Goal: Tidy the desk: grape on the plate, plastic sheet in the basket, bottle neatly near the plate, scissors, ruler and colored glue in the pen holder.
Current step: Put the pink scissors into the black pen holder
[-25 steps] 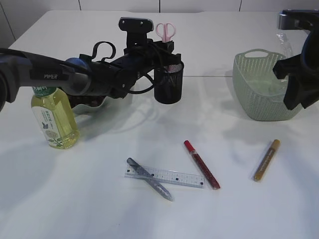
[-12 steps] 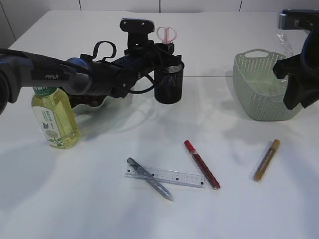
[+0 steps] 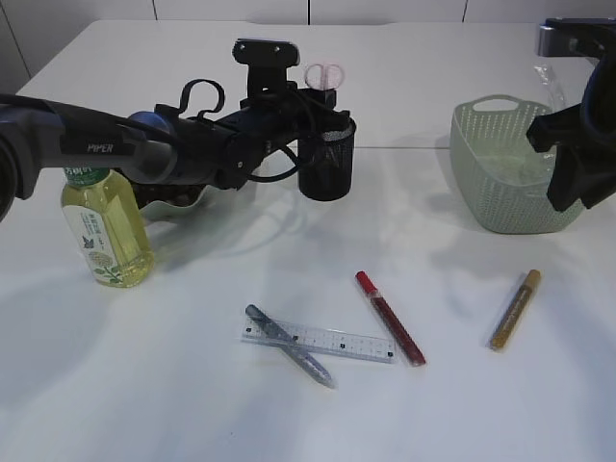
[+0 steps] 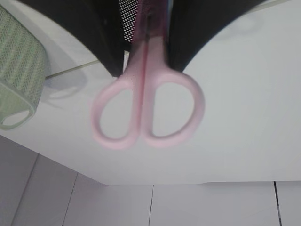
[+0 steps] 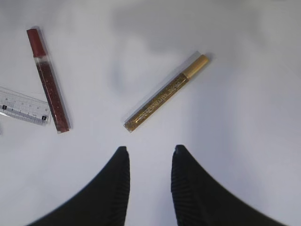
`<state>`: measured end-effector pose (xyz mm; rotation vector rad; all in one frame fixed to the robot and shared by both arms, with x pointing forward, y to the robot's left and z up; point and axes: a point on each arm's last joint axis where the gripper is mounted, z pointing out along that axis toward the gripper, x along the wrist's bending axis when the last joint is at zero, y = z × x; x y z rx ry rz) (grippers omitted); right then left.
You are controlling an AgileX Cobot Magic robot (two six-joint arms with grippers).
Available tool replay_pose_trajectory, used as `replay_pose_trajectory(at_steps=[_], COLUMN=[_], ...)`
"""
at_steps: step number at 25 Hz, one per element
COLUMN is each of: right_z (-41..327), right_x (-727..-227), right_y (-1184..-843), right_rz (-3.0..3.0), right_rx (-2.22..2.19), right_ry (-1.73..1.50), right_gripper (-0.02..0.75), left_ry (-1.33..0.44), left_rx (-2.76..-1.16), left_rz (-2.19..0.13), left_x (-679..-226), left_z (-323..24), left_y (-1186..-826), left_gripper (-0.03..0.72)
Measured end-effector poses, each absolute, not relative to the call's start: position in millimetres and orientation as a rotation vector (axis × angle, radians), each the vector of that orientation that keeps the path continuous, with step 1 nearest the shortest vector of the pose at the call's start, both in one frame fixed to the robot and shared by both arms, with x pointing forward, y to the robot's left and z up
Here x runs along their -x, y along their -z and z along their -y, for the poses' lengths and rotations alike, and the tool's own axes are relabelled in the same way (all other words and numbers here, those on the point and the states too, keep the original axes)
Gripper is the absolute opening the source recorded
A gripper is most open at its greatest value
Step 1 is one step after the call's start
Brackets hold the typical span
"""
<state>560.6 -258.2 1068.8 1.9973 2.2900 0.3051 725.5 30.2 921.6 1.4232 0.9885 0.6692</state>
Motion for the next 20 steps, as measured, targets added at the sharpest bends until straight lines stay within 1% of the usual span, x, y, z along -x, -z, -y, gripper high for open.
replay_pose_trajectory(at_steps=[6,16,20], right_z=[258,258,258], right_x=[-561,-561,-561], right_y=[-1069,-1069,-1069], right_rz=[-2.290,-2.290,-2.290], right_rx=[-1.997,-1.994,-1.994], right_ry=[-0.305,-0.307,-0.307], right_gripper=[0.238,0.237,0.237], left_ry=[-0.669,-0.666,-0.661], left_rx=[-1.424,-1.433,-1.454], left_rz=[-0.989,-0.996,-1.008], left_x=[-726,-725,-724], left_z=[-30,-30,-31], left_y=[-921,-922,-937], left_gripper=[0.253,0.257,0.257])
